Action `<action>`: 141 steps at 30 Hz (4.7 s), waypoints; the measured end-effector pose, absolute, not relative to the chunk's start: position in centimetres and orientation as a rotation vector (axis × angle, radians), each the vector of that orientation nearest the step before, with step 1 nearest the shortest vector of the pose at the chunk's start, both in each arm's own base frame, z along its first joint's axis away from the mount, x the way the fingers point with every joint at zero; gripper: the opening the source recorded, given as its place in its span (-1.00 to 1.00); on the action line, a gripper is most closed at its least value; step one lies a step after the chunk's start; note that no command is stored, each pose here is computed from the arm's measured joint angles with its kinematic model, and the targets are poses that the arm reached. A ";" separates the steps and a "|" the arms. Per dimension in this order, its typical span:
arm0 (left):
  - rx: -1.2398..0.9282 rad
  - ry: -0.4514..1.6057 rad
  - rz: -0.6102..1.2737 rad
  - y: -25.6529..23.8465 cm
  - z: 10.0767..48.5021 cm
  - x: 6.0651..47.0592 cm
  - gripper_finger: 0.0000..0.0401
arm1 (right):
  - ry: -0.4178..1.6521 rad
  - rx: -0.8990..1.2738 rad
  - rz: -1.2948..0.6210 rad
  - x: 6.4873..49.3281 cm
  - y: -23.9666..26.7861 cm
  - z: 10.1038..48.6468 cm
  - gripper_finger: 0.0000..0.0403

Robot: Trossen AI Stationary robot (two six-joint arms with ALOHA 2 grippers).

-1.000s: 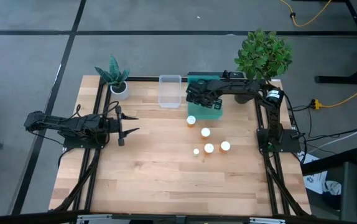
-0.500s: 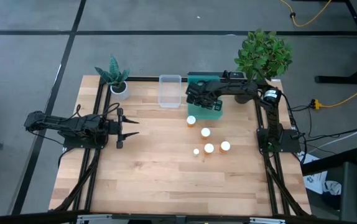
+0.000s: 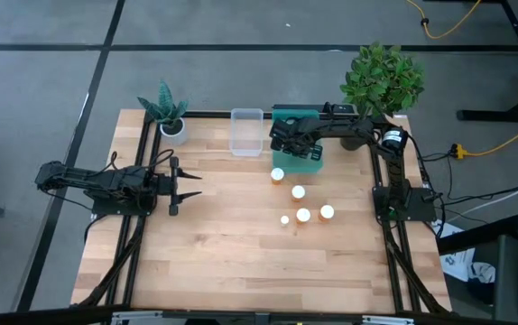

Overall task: Pick and place medicine bottles into bin by pill shape (circle, oval)
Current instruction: Remove the blue tablet bottle from the blue bin

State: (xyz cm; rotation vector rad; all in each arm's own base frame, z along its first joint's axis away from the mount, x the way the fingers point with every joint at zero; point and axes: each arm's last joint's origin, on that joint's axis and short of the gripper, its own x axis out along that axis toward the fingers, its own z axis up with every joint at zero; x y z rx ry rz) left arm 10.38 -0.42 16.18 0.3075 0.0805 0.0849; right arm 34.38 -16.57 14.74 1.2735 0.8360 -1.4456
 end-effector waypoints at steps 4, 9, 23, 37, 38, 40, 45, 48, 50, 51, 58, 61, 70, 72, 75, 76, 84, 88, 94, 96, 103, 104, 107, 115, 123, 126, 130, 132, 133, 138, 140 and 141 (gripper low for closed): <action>0.307 0.081 0.085 -0.4 16.2 10.4 -0.03 | 0.837 1.271 -1.444 34.4 -16.6 14.8 -0.55; 0.307 0.081 0.085 -0.4 16.2 10.4 -0.03 | 0.859 1.244 -1.415 34.4 -16.6 14.9 -0.53; 0.307 0.081 0.090 -0.4 16.2 10.4 -0.03 | 0.775 0.998 -1.209 37.2 -14.1 22.2 -0.55; 0.305 0.082 0.090 -0.4 16.2 10.4 -0.03 | 0.423 0.501 -1.035 41.2 3.2 26.0 -0.54; 0.305 0.082 0.090 -0.4 16.2 10.4 -0.03 | 0.388 0.489 -1.013 41.3 4.5 25.7 -0.54; 0.306 0.082 0.090 -0.4 16.2 10.4 -0.03 | 0.336 0.439 -0.950 41.4 7.1 24.9 -0.54; 0.307 0.083 0.090 -0.4 16.2 10.4 -0.03 | 0.261 0.326 -0.788 41.7 12.1 22.2 -0.54; 0.308 0.084 0.092 -0.4 16.2 10.4 -0.03 | 0.217 0.287 -0.704 42.0 14.4 20.6 -0.54; 0.308 0.084 0.094 -0.4 16.2 10.4 -0.03 | 0.196 0.254 -0.663 42.2 15.7 19.9 -0.54; 0.308 0.085 0.096 -0.4 16.2 10.4 -0.03 | 0.191 0.229 -0.649 42.3 16.4 19.5 -0.54; 0.308 0.085 0.097 -0.4 16.2 10.4 -0.03 | 0.137 0.148 -0.620 42.6 20.1 16.7 -0.54; 0.307 0.085 0.097 -0.4 16.2 10.4 -0.03 | 0.127 0.128 -0.599 42.9 21.7 14.8 -0.54; 0.308 0.085 0.097 -0.4 16.2 10.4 -0.03 | 0.111 0.016 -0.695 43.0 24.5 11.2 -0.54; 0.306 0.083 0.098 -0.4 16.2 10.4 -0.03 | 0.088 0.032 -0.701 43.2 24.7 12.0 -0.54; 0.306 0.083 0.098 -0.4 16.2 10.4 -0.03 | 0.090 0.025 -0.668 43.3 24.8 12.8 -0.54; 0.306 0.082 0.098 -0.4 16.2 10.4 -0.03 | 0.116 -0.018 -0.650 43.3 24.8 12.3 -0.54; 0.305 0.083 0.098 -0.4 16.2 10.4 -0.03 | 0.201 -0.278 -0.678 43.2 24.6 12.2 -0.54; 0.305 0.082 0.098 -0.4 16.2 10.4 -0.03 | 0.175 -0.200 -0.686 43.2 24.6 12.1 -0.54; 0.305 0.082 0.098 -0.4 16.2 10.4 -0.03 | 0.146 -0.045 -0.692 42.9 24.6 11.5 -0.54; 0.305 0.082 0.098 -0.4 16.2 10.4 -0.03 | 0.158 -0.042 -0.688 42.8 24.7 11.3 -0.54; 0.275 0.081 0.099 -0.4 16.2 10.4 -0.03 | 0.182 0.033 -0.714 41.7 25.1 9.5 -0.54; 0.274 0.081 0.099 -0.4 16.2 10.4 -0.03 | 0.168 0.054 -0.732 41.6 25.2 8.8 -0.54; 0.273 0.081 0.099 -0.4 16.2 10.4 -0.03 | 0.161 0.065 -0.754 41.0 25.5 5.9 -0.54; 0.236 0.079 0.100 -0.4 16.2 10.4 -0.03 | 0.062 0.129 -0.798 39.4 27.2 3.2 -0.54; 0.221 0.078 0.100 -0.4 16.2 10.4 -0.03 | 0.062 0.115 -0.789 38.9 27.8 2.4 -0.54; 0.221 0.078 0.100 -0.4 16.2 10.4 -0.03 | 0.071 0.148 -0.763 39.1 27.9 2.5 -0.53; 0.220 0.078 0.101 -0.4 16.2 10.4 -0.03 | 0.065 0.175 -0.751 39.2 28.0 2.6 -0.46; 0.220 0.078 0.100 -0.4 16.2 10.4 -0.03 | 0.068 0.173 -0.748 39.2 28.1 2.6 -0.42; 0.220 0.078 0.100 -0.4 16.2 10.4 -0.03 | 0.075 0.161 -0.745 39.3 28.1 2.7 -0.40; 0.221 0.078 0.100 -0.4 16.2 10.4 -0.03 | 0.115 0.070 -0.728 39.6 28.4 2.9 -0.38; 0.221 0.078 0.100 -0.4 16.2 10.4 -0.03 | 0.126 0.043 -0.722 39.7 28.5 3.1 -0.38; 0.221 0.078 0.100 -0.4 16.2 10.4 -0.03 | 0.127 0.038 -0.722 39.8 28.5 3.1 -0.38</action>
